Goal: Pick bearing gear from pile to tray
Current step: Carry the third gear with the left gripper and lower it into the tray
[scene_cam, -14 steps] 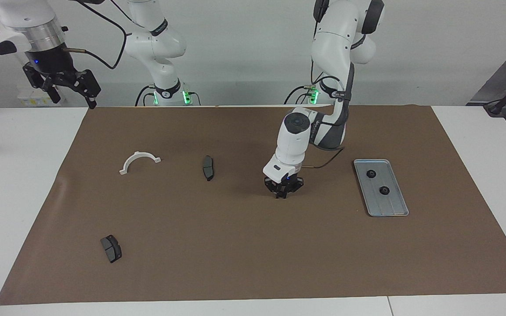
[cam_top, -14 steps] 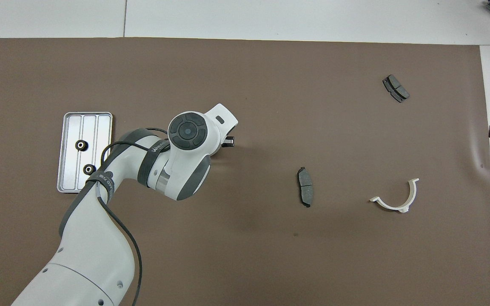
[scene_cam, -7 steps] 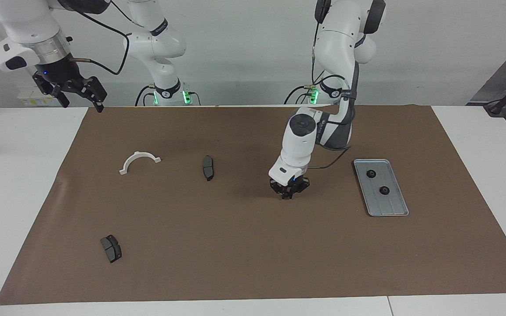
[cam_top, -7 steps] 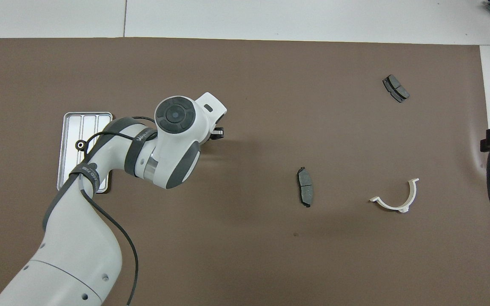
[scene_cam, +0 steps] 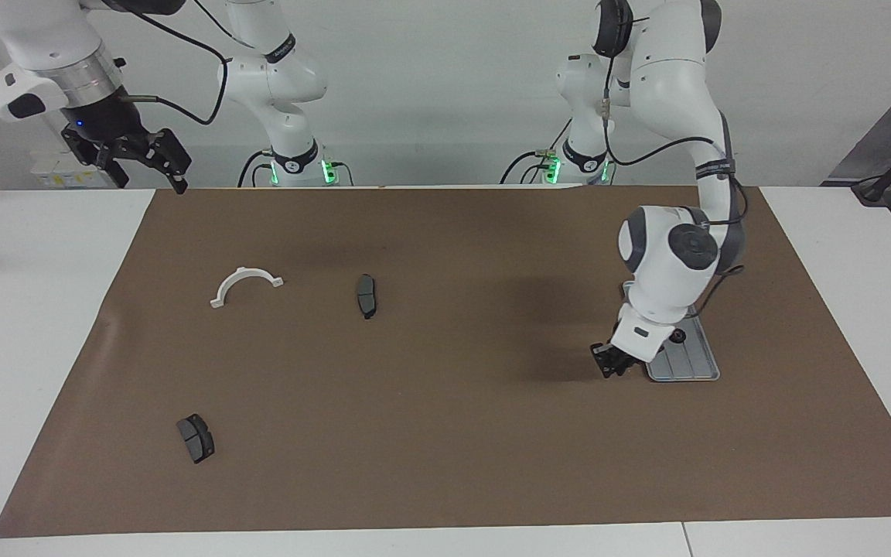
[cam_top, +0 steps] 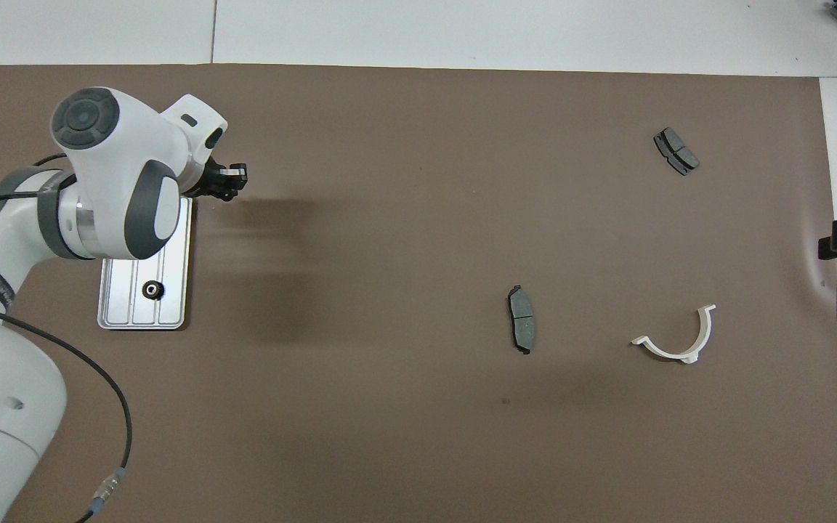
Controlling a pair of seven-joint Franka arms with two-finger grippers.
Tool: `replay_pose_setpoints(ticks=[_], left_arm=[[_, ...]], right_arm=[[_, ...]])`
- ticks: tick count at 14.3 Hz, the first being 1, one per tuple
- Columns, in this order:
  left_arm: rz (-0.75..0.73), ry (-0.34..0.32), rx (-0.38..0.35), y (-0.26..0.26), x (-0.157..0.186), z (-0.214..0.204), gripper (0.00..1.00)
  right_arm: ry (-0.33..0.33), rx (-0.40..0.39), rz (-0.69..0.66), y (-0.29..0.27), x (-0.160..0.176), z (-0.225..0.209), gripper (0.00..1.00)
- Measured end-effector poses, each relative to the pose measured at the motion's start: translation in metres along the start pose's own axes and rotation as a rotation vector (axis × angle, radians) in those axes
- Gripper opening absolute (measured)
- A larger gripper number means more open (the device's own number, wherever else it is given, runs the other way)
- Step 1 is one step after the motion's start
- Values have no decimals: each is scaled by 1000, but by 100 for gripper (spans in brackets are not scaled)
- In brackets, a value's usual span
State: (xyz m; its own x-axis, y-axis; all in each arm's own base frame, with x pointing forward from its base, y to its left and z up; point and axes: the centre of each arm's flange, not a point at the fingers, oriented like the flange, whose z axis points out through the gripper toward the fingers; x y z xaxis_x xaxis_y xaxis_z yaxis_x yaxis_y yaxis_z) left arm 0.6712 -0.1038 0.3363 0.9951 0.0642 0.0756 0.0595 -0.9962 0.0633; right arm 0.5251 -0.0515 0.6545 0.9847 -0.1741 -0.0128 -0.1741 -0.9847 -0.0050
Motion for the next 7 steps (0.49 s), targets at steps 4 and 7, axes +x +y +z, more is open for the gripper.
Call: replay_pose_setpoints(ticks=[4, 7], left_arm=[[83, -89, 6, -79, 2, 5, 23], [122, -136, 1, -104, -8, 15, 23]], right_arm=[[0, -8, -2, -1, 0, 0, 100], [6, -11, -7, -3, 0, 0, 100]])
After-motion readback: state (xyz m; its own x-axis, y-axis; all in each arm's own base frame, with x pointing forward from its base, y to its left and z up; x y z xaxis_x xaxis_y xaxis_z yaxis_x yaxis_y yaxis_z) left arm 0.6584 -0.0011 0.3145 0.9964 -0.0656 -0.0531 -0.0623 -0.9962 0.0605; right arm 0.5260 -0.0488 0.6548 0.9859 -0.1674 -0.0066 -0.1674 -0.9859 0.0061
